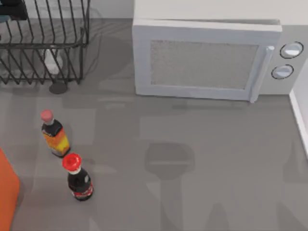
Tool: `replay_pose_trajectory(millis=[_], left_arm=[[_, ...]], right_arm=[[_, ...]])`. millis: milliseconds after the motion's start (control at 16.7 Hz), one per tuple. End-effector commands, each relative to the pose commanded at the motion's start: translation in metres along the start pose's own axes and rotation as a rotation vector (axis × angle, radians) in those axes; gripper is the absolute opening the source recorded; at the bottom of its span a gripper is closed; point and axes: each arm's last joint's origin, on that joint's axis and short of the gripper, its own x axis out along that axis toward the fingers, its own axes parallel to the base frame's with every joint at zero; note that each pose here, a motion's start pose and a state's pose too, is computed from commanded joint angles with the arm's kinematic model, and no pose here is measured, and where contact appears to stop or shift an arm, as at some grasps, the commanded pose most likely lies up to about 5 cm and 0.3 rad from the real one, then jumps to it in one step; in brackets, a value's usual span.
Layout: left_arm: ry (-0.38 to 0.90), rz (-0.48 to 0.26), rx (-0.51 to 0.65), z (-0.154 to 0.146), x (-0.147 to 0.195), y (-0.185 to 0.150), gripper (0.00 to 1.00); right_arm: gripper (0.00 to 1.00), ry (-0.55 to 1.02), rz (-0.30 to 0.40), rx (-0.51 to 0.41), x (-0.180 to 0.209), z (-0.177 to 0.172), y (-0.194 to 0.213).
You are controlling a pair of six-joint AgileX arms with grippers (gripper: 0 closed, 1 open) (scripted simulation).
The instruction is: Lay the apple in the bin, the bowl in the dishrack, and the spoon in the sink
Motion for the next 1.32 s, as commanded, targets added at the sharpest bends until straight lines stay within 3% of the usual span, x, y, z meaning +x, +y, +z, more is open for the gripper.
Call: replay_pose_trajectory(millis=[300, 600, 960, 1200, 1320], left_arm=[[0.036, -0.007, 0.0, -0.004, -0.006, -0.003, 1.0], [0.163, -0.033, -0.007, -0.005, -0.06, -0.016, 1.0], [0.078, 0.011, -0.006, 0.029, -0.145, -0.019, 1.0], [-0.127, -0.007, -0.002, 0.058, -0.207, -0.027, 1.0], [-0.199, -0.032, 0.0, 0.052, -0.241, -0.032, 1.0]], right_arm=[[1.0, 0.0, 0.0, 0.0, 0.0, 0.0, 0.0], [1.0, 0.0, 0.0, 0.0, 0.0, 0.0, 0.0], [1.0, 0.0, 0.0, 0.0, 0.0, 0.0, 0.0], [1.0, 0.0, 0.0, 0.0, 0.0, 0.0, 0.0], [1.0, 0.0, 0.0, 0.0, 0.0, 0.0, 0.0]])
